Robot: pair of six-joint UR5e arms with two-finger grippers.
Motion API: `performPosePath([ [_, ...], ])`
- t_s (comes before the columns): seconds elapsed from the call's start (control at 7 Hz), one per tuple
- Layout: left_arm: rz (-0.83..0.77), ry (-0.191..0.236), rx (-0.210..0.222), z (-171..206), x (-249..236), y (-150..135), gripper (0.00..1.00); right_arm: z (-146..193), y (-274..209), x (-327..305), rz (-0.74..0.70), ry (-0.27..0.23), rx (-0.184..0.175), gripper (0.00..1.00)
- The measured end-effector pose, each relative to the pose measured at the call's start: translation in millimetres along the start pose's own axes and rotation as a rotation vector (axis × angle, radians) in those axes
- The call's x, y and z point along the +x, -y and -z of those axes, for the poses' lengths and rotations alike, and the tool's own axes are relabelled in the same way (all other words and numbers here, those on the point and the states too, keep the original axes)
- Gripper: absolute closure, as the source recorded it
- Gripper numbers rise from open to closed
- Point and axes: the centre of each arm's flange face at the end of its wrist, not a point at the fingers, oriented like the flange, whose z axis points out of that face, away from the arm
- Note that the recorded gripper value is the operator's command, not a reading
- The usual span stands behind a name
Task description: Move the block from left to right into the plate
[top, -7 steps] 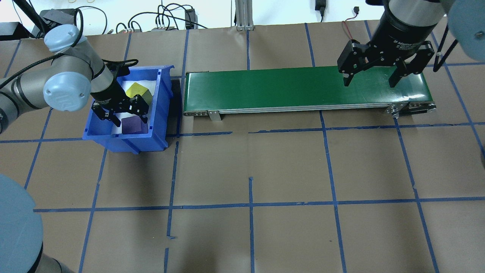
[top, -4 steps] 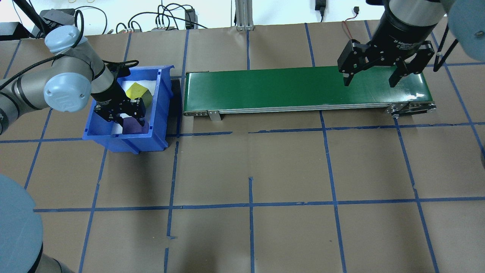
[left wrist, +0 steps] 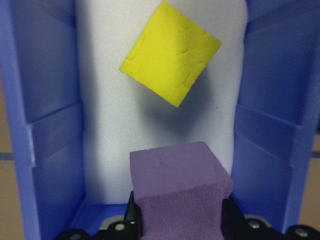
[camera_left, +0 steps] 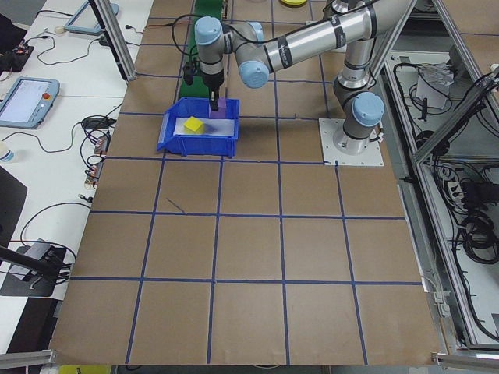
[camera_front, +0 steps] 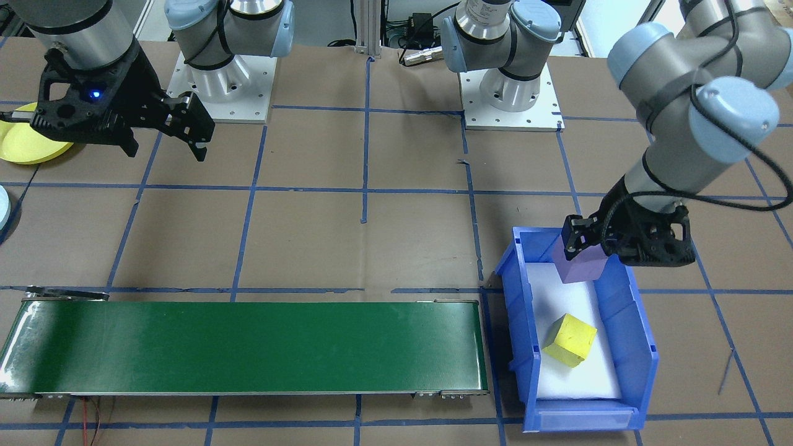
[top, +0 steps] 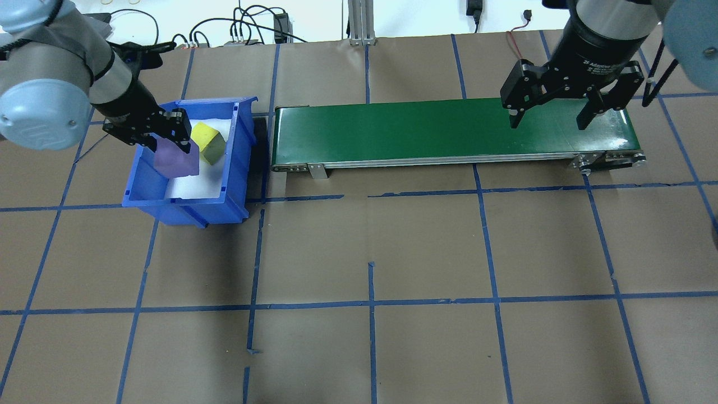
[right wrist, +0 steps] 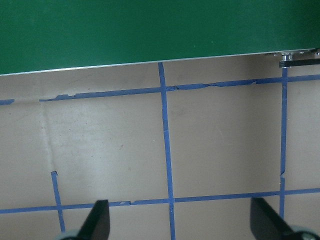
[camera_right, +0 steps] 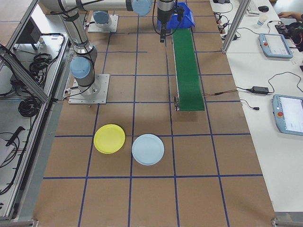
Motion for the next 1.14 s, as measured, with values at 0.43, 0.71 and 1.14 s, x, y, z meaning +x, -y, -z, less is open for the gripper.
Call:
performPosePath([
  [0.43, -0.071, -0.036, 0.129, 61, 93, -4, 0.73, 0, 0, -2, 0.002, 0.006, -0.001, 0.0],
  [0.71, -0.074, -0.101, 0.168, 29, 154, 12, 0.73, 0, 0, -1, 0.002, 0.001, -0.001, 0.0],
  [1.14, -0.096, -0.126, 0.171, -54, 196, 43, 0.01, -1, 0, 1, 0.001, -0.002, -0.002, 0.0],
])
